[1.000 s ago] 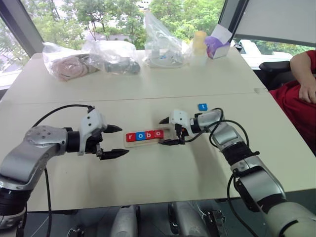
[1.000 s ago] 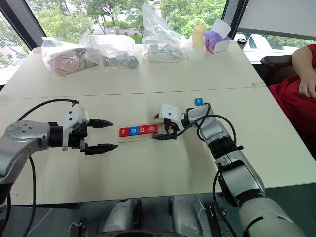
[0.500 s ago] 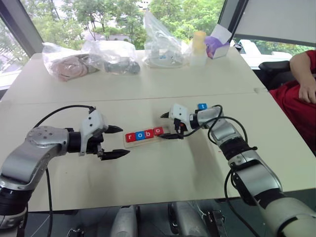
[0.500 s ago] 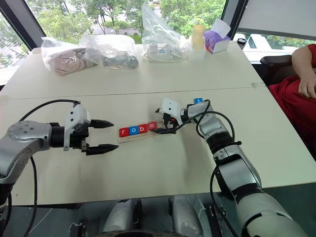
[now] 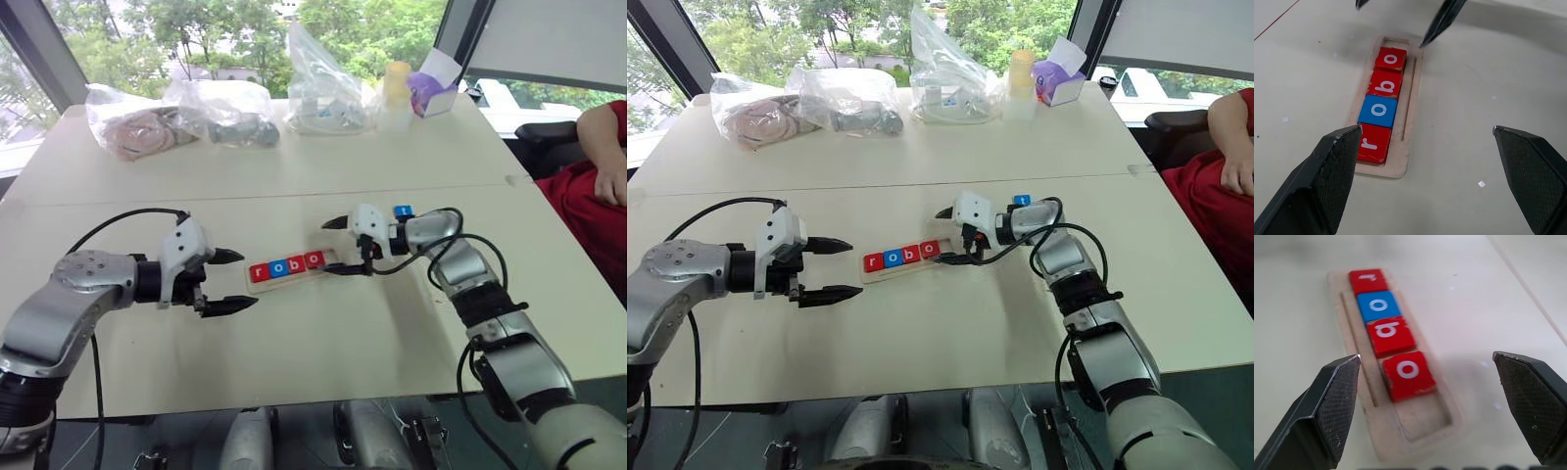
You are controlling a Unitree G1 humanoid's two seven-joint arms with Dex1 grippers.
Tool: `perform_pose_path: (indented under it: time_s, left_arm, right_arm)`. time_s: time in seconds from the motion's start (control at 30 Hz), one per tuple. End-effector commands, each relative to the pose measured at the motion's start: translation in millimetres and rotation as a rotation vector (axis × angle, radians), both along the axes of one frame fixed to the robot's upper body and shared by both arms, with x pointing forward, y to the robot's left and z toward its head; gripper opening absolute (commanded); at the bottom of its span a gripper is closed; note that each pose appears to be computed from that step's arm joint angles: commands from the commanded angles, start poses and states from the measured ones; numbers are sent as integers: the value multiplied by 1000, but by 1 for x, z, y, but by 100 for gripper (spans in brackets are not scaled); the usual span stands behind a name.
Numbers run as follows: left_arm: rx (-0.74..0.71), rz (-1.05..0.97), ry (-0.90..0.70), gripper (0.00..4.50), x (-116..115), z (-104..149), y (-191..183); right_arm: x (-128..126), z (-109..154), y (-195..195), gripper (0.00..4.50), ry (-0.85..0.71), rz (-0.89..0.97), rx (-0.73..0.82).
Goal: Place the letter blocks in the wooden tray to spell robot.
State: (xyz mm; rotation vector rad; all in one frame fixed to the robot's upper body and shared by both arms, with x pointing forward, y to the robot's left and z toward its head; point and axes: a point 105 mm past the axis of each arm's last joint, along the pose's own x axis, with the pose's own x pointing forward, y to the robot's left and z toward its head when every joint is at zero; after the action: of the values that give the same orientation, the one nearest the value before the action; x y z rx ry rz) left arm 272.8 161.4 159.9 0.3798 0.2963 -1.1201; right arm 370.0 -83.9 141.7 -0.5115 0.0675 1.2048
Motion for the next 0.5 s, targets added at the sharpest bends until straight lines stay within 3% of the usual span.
perform_pose_path:
  time_s: [0.03,0.13,0.27,0.5]
  left_arm:
    - [-43,-30,-68,450,2,17,-10]
    - [-122,-46,-120,450,11,32,-26]
    - [-143,-41,-199,450,32,37,-41]
    - [-189,-92,-237,450,62,38,-72]
  right_arm:
    - [15,33,-31,446,-18,-235,150]
    - [25,37,-67,446,14,-556,282]
    - [31,13,-109,446,126,-1043,361]
    - [32,-12,-92,446,113,-1140,335]
